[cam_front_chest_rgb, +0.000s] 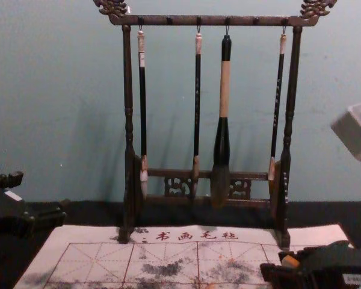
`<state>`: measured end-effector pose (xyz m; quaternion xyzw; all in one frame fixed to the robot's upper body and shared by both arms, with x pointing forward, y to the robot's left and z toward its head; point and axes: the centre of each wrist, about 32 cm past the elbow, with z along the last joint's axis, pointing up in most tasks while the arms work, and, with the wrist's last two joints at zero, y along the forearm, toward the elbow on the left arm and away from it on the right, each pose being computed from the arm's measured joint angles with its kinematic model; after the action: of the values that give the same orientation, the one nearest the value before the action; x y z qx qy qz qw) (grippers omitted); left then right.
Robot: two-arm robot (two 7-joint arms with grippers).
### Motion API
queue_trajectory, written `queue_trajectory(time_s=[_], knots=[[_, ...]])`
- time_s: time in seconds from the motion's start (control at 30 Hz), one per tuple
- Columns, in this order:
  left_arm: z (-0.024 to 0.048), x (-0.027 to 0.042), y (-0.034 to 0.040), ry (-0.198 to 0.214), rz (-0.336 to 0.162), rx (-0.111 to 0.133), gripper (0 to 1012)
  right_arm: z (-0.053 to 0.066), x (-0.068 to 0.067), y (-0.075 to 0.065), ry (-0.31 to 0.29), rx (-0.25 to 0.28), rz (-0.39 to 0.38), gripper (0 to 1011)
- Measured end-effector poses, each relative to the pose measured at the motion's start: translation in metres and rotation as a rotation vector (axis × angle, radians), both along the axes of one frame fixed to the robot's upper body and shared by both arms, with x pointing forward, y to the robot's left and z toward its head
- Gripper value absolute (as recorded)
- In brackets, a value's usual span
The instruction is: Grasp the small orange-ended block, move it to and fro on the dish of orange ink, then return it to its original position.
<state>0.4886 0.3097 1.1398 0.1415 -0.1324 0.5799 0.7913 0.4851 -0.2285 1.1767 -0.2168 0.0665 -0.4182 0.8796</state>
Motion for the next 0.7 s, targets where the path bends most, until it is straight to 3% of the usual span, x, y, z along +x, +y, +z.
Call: queue_trajectory(time_s=[0.7], knots=[[0.0000,0.0000,0.0000,0.000,0.000,0.000,1001,0.0005,-0.0002,-0.0001,-0.002,0.004,0.000,978]])
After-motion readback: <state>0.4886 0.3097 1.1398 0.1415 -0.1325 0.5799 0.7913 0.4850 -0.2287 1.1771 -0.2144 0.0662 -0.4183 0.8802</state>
